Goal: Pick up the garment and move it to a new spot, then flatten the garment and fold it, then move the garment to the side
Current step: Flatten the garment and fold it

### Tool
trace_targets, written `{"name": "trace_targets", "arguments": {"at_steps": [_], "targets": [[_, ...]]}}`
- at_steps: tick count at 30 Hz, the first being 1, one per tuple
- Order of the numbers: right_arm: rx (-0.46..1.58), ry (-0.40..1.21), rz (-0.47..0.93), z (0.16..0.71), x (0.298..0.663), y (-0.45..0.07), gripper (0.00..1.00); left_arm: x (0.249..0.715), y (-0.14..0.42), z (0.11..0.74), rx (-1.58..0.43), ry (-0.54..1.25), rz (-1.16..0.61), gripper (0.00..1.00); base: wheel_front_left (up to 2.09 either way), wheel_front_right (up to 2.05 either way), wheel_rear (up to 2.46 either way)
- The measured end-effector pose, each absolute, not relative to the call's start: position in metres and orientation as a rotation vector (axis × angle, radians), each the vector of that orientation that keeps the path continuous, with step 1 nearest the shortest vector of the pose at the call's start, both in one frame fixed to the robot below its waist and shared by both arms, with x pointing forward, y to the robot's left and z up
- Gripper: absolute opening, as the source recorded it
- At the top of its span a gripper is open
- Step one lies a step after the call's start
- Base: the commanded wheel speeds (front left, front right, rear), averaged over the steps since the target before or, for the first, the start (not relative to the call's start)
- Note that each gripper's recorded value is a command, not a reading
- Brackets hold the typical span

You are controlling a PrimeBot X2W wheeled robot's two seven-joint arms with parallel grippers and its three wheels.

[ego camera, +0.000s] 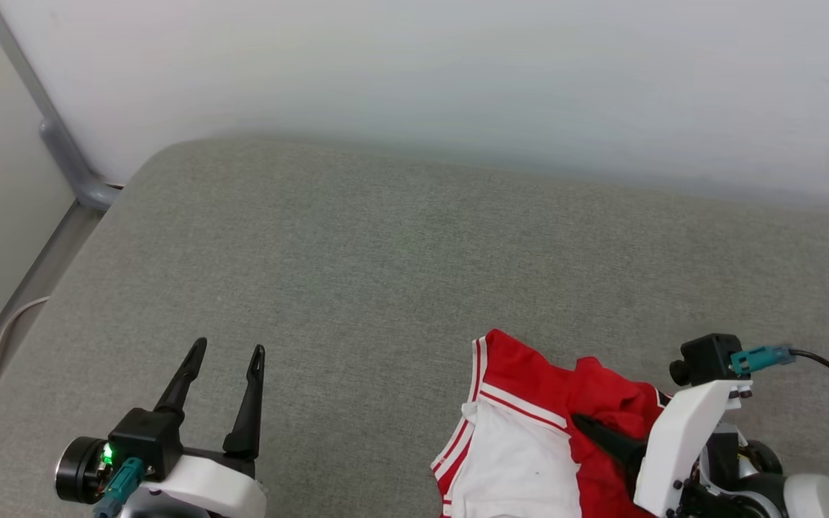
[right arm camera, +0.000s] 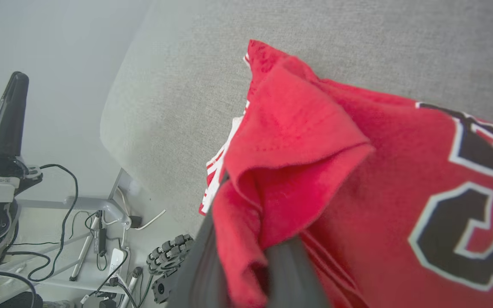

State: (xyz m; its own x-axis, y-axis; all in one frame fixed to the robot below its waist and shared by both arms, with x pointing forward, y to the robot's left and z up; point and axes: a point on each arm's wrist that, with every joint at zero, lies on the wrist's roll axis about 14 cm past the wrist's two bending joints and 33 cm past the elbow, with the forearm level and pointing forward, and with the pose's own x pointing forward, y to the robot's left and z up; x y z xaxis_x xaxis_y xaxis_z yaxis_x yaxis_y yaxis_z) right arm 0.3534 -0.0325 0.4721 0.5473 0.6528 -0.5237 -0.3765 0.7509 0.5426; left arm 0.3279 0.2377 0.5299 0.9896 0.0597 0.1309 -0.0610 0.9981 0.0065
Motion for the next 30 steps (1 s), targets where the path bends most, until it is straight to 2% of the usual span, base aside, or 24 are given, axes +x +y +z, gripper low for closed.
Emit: {"name": "trace_targets", "arguments": {"at_steps": [9,14,15,16,17,30], "targets": [[0.464,0.79,0.679,0.451,0.354,0.002,0.0,0.323,0.245,0.525,0.009,-0.117,0.09,1.0,0.0,0.0,0.0],[0.421,0.772,0.656,0.44,0.364,0.006,0.0,0.322,0.246,0.523,0.01,-0.109,0.095,1.0,0.0,0.0,0.0],[0.416,0.771,0.651,0.438,0.364,0.006,0.05,0.322,0.247,0.523,0.01,-0.108,0.096,1.0,0.0,0.0,0.0],[0.409,0.774,0.649,0.435,0.364,0.007,0.39,0.322,0.247,0.523,0.01,-0.109,0.097,1.0,0.0,0.0,0.0],[0.406,0.772,0.65,0.435,0.365,0.008,1.0,0.322,0.247,0.523,0.009,-0.11,0.097,1.0,0.0,0.0,0.0],[0.487,0.664,0.783,0.482,0.36,0.038,1.0,0.326,0.241,0.528,0.012,-0.127,0.073,1.0,0.0,0.0,0.0]]}}
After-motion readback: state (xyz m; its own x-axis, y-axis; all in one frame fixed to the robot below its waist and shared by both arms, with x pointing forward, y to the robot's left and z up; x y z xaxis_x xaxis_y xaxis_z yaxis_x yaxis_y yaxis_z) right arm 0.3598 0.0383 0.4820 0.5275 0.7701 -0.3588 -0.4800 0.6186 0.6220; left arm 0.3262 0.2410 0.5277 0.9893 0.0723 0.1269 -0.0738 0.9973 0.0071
